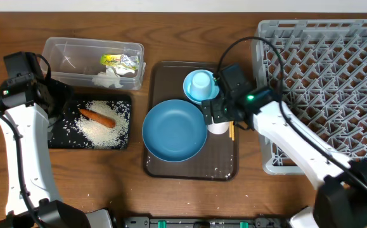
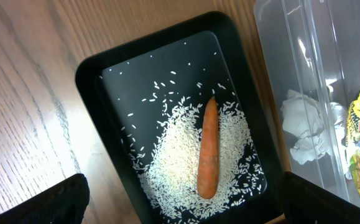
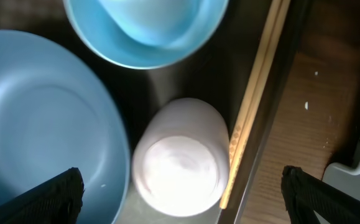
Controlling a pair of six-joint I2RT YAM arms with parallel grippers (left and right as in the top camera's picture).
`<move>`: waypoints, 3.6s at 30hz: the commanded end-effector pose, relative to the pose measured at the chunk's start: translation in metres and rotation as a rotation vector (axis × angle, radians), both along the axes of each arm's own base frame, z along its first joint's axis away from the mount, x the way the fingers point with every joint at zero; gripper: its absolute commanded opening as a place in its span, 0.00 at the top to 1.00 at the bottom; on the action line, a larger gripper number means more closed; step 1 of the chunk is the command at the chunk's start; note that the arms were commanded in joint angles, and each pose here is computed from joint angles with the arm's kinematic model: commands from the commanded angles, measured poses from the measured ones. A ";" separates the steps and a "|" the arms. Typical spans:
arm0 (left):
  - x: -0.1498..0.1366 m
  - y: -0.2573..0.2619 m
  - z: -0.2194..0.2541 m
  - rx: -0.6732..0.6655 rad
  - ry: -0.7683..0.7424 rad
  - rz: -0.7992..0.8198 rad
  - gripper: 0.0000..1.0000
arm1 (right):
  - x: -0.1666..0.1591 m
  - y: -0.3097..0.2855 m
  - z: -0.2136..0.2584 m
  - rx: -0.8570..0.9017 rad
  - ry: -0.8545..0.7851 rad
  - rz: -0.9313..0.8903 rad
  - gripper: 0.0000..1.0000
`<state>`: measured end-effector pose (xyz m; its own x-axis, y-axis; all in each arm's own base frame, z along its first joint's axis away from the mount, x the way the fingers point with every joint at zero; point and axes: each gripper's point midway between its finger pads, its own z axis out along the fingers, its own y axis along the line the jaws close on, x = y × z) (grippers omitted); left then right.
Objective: Sort waste into correct bins and load items into the dishwasher rack
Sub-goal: 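Lower the right gripper and grasp the white cup, then lift the white cup and carry it right over the grey dish rack, then release the cup in the rack and move the right gripper to the light blue cup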
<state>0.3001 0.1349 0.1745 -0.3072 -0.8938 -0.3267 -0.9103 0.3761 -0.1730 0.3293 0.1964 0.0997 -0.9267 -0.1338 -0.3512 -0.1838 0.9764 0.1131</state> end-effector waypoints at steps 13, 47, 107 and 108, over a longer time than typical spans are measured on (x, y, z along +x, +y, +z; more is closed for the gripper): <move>-0.002 0.003 -0.002 0.006 0.016 0.006 0.02 | -0.003 0.023 -0.031 -0.027 0.042 0.022 0.02; -0.002 0.003 -0.002 0.006 0.016 0.006 0.02 | 0.002 0.009 -0.023 -0.089 0.008 -0.009 0.39; -0.002 0.003 -0.002 0.006 0.016 0.006 0.02 | 0.005 -0.445 0.088 -0.041 -0.200 -1.006 0.18; -0.002 0.003 -0.002 0.006 0.016 0.006 0.02 | 0.005 -0.444 0.088 -0.037 -0.199 -1.003 0.18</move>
